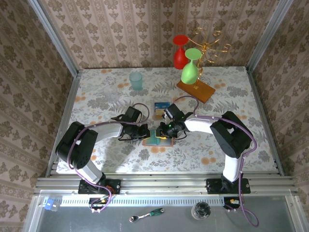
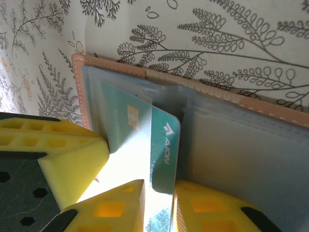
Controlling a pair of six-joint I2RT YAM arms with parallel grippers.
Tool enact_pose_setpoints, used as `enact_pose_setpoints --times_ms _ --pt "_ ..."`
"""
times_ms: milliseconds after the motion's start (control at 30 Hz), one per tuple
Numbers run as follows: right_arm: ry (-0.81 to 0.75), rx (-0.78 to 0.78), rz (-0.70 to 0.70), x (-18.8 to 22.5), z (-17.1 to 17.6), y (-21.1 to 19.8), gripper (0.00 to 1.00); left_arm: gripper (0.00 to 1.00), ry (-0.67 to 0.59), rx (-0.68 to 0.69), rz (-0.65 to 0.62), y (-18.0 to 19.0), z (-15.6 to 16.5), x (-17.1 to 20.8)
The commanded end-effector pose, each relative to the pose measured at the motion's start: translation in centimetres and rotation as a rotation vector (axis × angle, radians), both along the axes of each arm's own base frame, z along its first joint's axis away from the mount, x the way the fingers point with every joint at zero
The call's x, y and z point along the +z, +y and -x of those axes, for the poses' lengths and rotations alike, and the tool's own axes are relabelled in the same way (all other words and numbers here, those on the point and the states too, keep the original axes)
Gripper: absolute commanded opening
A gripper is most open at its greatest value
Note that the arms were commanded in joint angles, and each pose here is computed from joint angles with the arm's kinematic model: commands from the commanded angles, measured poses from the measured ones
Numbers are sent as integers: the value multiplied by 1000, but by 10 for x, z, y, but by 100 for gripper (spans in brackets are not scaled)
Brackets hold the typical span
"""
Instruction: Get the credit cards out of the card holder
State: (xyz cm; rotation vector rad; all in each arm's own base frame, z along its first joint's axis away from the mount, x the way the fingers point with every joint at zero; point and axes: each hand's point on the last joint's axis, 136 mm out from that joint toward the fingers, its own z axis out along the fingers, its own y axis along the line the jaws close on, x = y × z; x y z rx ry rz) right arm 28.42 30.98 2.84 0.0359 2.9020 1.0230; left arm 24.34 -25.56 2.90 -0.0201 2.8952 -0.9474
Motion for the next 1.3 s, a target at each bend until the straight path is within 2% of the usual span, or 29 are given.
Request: enact_pose_setpoints --times_ms 0,633,1267 --pt "11 -6 -18 0 2 -1 20 0 43 -8 -47 7 9 -16" --pt "-12 -24 12 3 2 -22 12 0 45 4 -60 14 10 -15" --pt "-94 9 50 38 -2 -41 7 0 19 12 -39 11 5 -3"
